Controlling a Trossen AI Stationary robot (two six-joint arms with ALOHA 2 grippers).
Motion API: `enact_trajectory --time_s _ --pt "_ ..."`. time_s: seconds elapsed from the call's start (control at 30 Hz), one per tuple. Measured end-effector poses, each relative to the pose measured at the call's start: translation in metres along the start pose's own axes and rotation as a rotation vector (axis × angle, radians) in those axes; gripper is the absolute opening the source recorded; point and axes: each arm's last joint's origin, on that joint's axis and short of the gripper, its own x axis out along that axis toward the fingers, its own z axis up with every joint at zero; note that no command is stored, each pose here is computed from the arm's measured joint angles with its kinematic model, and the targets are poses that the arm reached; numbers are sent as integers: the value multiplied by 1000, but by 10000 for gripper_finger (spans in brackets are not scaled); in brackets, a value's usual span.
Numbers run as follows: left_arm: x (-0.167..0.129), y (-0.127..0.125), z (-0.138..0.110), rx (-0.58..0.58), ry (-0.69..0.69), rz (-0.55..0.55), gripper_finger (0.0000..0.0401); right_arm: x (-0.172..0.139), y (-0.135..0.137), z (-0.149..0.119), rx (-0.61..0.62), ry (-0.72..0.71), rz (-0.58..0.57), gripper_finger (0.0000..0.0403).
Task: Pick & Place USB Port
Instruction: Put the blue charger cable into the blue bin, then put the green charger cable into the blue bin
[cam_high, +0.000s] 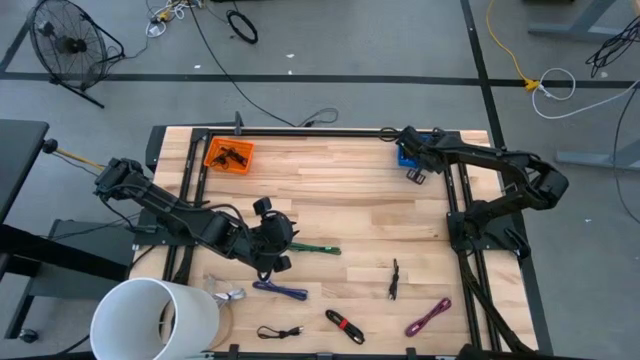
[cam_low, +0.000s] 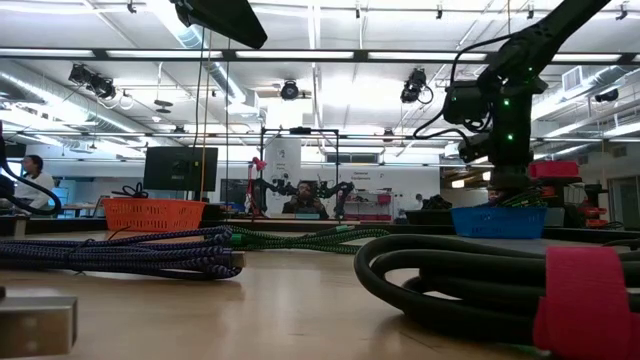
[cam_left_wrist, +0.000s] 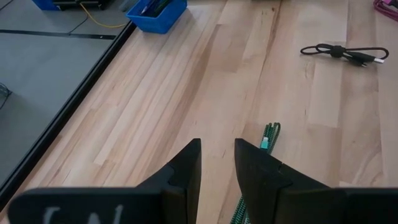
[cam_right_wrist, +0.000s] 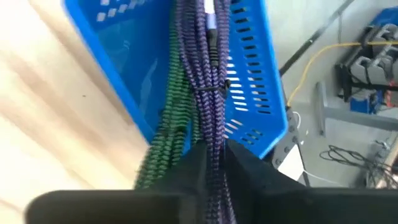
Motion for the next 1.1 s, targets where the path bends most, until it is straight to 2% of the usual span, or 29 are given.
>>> enact_trajectory --time_s 0.33,0.57,0.63,0.73,0.83,1.0,1.1 --pt "0 0 0 0 0 0 101 -2 -4 3 73 -28 -57 167" --pt "0 0 0 0 0 0 101 -25 -19 4 127 -63 -63 173" --pt "0 0 0 0 0 0 101 -36 -25 5 168 -95 -22 167" --pt "0 0 0 0 0 0 101 -54 -28 4 217 -140 111 159" --pt "0 0 0 0 0 -1 101 -69 -22 1 240 -196 313 154" --pt "0 0 0 0 1 -1 101 -90 2 -1 213 -231 697 153" --pt "0 0 0 0 1 -3 101 -109 26 3 139 -275 892 153"
